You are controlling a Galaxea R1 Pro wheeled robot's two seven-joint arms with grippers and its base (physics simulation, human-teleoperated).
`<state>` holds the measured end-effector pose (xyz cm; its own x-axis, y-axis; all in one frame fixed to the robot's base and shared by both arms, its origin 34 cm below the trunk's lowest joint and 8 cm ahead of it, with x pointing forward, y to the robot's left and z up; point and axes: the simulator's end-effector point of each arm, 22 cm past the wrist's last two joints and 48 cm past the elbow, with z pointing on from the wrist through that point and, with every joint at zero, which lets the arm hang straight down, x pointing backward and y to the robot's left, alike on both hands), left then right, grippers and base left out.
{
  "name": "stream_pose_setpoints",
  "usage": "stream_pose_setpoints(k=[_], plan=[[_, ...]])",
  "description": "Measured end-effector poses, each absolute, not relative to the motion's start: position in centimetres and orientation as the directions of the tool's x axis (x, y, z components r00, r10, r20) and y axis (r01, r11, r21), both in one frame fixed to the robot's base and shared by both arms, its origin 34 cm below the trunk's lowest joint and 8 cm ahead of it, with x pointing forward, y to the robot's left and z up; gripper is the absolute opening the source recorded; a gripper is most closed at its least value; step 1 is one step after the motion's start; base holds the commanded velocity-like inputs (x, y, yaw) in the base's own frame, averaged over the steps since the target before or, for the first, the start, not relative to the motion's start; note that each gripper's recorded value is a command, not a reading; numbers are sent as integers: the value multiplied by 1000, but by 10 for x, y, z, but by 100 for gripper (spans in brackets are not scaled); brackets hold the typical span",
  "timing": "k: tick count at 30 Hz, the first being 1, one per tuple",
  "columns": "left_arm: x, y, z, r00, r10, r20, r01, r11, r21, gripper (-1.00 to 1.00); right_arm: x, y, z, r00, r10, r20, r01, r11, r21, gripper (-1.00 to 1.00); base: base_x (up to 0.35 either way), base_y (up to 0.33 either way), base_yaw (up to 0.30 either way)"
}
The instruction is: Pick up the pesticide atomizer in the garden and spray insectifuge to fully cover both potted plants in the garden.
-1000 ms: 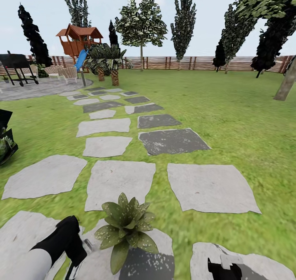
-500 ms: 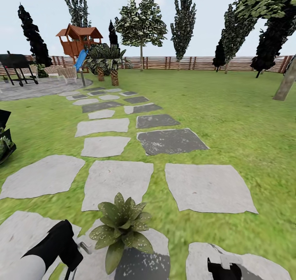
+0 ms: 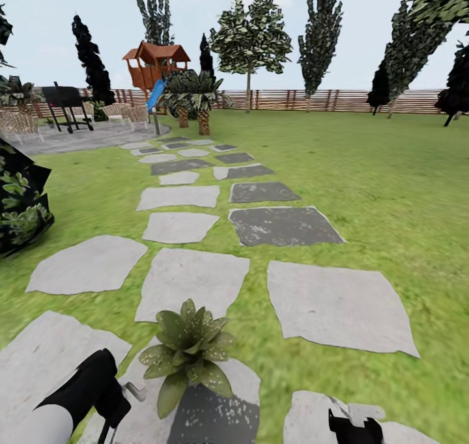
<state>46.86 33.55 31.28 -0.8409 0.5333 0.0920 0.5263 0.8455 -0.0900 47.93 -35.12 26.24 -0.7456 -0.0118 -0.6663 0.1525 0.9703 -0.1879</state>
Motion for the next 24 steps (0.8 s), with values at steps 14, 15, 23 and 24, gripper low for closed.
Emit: stream_pose_setpoints(k=[14, 15, 23, 24], plan=[[464, 323, 310, -840, 535, 91, 525, 843, -118, -100, 479, -351, 262, -746, -12, -666, 153, 970, -188, 100, -62, -126, 172], [464, 318, 309, -839, 537, 87, 526, 841, -123, -100, 479, -351, 262, -746, -12, -666, 152, 970, -188, 100, 39, -197, 1], [470, 300, 310, -832, 551, 67, 540, 832, -129, -100, 479, -351, 262, -746, -12, -666, 152, 970, -188, 100, 120, -141, 0], [473, 296, 312, -831, 553, 64, 543, 830, -128, -100, 479, -351, 262, -746, -12, -666, 152, 970, -188, 100, 11, -6, 0]])
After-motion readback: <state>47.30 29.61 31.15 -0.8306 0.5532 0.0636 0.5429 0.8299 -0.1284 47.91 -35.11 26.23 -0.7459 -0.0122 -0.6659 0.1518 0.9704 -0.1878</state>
